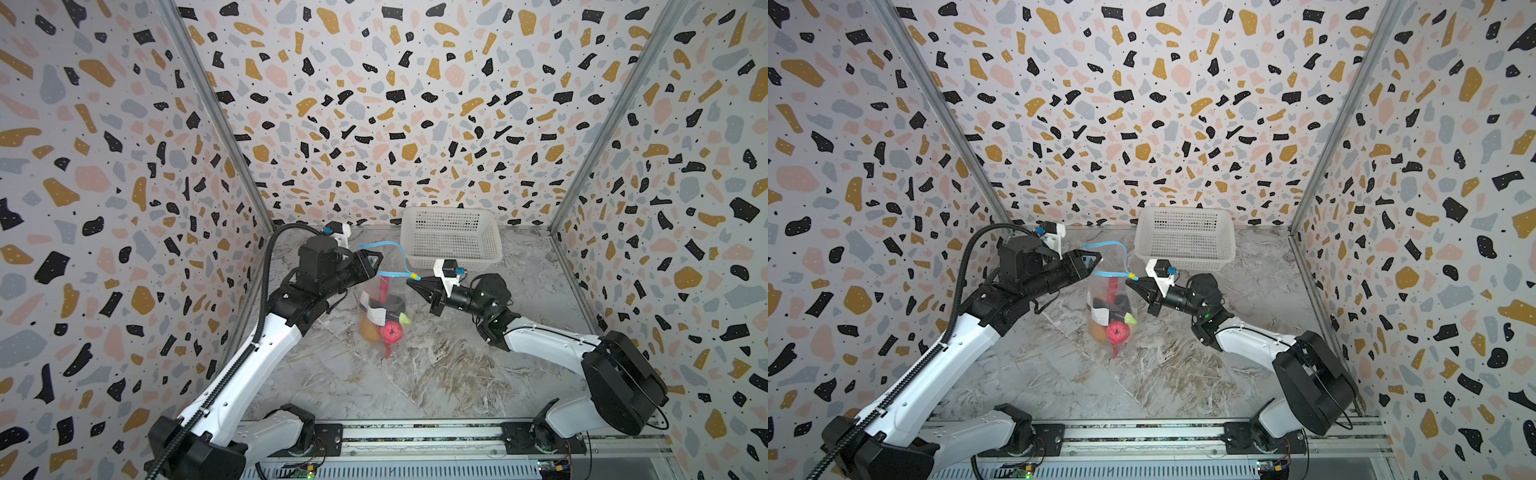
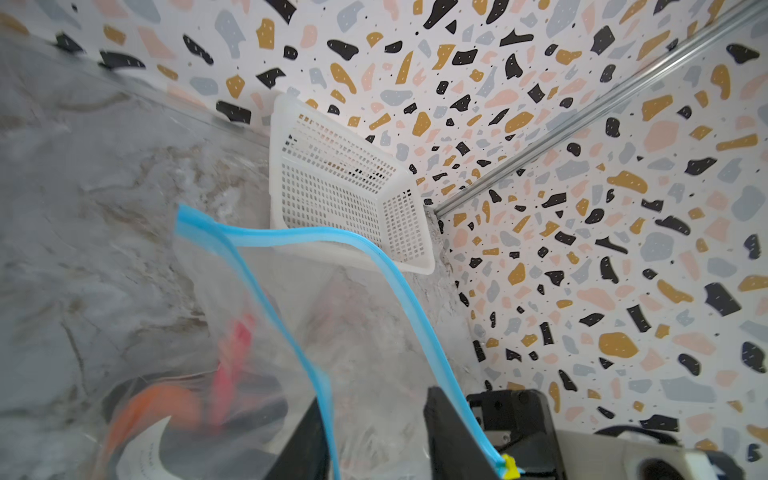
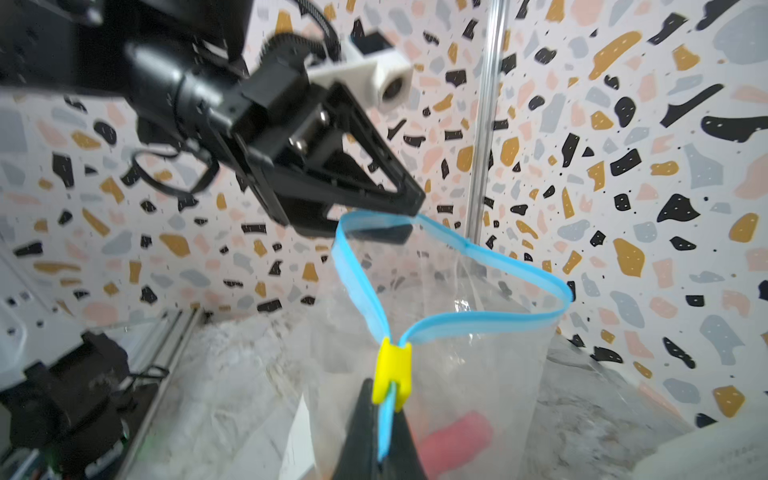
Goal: Place the food in the zip-top bag and seal the zipper
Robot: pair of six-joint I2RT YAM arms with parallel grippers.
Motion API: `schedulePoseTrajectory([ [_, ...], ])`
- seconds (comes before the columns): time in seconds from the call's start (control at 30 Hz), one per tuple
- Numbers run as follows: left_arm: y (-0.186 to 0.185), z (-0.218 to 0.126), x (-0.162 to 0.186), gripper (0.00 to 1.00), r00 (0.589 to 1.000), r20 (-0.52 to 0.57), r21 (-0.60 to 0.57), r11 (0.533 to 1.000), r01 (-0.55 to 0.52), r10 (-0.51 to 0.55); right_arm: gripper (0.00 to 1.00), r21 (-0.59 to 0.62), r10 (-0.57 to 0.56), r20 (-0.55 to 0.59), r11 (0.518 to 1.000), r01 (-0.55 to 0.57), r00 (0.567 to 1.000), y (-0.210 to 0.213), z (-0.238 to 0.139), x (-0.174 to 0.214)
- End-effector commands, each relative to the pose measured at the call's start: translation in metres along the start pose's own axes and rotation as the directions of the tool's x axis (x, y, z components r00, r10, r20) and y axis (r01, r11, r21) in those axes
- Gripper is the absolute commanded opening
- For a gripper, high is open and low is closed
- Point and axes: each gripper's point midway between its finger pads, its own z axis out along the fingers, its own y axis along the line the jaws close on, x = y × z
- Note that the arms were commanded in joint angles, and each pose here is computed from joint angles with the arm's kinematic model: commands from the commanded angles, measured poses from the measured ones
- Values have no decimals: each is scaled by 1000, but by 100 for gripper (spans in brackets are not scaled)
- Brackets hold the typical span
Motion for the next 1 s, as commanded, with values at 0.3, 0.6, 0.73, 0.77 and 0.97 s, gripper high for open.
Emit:
schedulePoseTrajectory([
  [0.3,-27,-45,-54,53,964,163,-58,978,-203,210,0,-284,-229,-133,941,184,964,8,13,-45],
  [0.6,-80,-48,-47,56,864,183,170,851,-498,469,0,-432,-261,-119,882,186,958,14,-4,-53],
  [0.73,-116,-32,-42,55,813,205,350,735,-581,545,0,-471,-257,-110,864,177,960,7,-14,-53],
  [0.77,-125,-26,-42,55,809,220,391,711,-585,545,0,-479,-250,-113,862,168,962,4,-16,-51],
  [0.97,-156,10,-8,54,750,182,552,565,-613,635,0,-504,-230,-109,851,146,967,-7,-26,-50],
])
